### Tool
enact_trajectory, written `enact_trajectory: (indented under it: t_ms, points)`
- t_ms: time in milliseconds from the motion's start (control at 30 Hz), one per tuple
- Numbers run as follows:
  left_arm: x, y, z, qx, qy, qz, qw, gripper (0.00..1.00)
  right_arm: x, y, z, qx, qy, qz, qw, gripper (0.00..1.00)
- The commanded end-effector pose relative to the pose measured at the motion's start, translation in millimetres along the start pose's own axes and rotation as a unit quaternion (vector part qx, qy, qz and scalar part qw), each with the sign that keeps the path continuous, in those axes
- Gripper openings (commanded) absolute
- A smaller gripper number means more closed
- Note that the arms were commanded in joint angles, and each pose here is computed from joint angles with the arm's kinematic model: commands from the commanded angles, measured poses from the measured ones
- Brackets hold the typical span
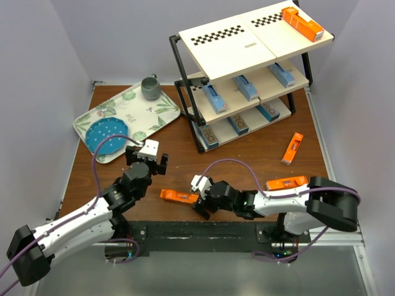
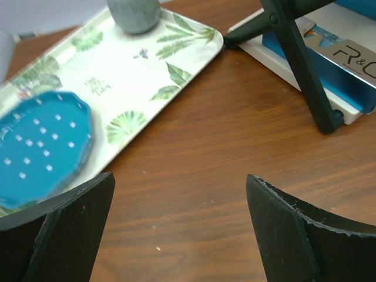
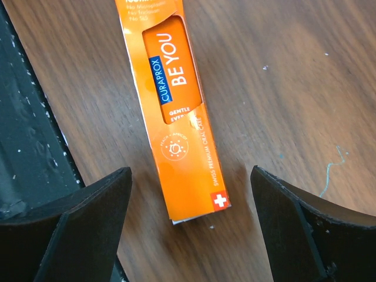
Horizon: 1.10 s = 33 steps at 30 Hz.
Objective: Place and organize the toothpastes onto the shelf
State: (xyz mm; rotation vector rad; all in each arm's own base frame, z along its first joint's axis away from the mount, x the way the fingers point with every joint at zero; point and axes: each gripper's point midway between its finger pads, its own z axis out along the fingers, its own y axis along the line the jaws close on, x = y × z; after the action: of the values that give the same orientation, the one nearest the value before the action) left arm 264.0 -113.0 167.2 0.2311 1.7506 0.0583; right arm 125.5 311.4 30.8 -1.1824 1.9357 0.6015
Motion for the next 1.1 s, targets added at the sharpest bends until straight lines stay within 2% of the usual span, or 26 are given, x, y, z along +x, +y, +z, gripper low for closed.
enact_trajectory:
  t_ms: [0, 33, 233, 367, 467, 733, 1067]
  points:
    - [-4, -8, -8, 0.011, 0.026, -0.108, 0.994, 0.98, -13, -2, 6, 0.01, -0.036, -0.017, 0.999, 0.84]
    - [-2, -14, -11, 0.025, 0.033, -0.138, 0.99, 0.98, -11, -1, 6, 0.008, -0.034, -0.018, 0.999, 0.84]
    - [22, -33, -27, 0.054, 0.122, -0.206, 0.969, 0.97, -8, 1, 7, 0.004, -0.032, -0.027, 0.999, 0.82]
    - [49, -37, -45, 0.042, 0.213, -0.22, 0.951, 0.97, -6, 1, 7, 0.002, -0.028, -0.035, 0.999, 0.81]
    - [61, -40, -53, 0.039, 0.249, -0.233, 0.939, 0.98, -3, 2, 9, -0.002, -0.025, -0.04, 0.999, 0.79]
    - [73, -56, -66, 0.064, 0.283, -0.281, 0.915, 0.96, 2, 7, 12, -0.015, -0.023, -0.039, 0.999, 0.65]
    - [98, -75, -68, 0.079, 0.349, -0.251, 0.899, 0.88, 1, 9, 15, -0.022, -0.023, -0.041, 0.999, 0.55]
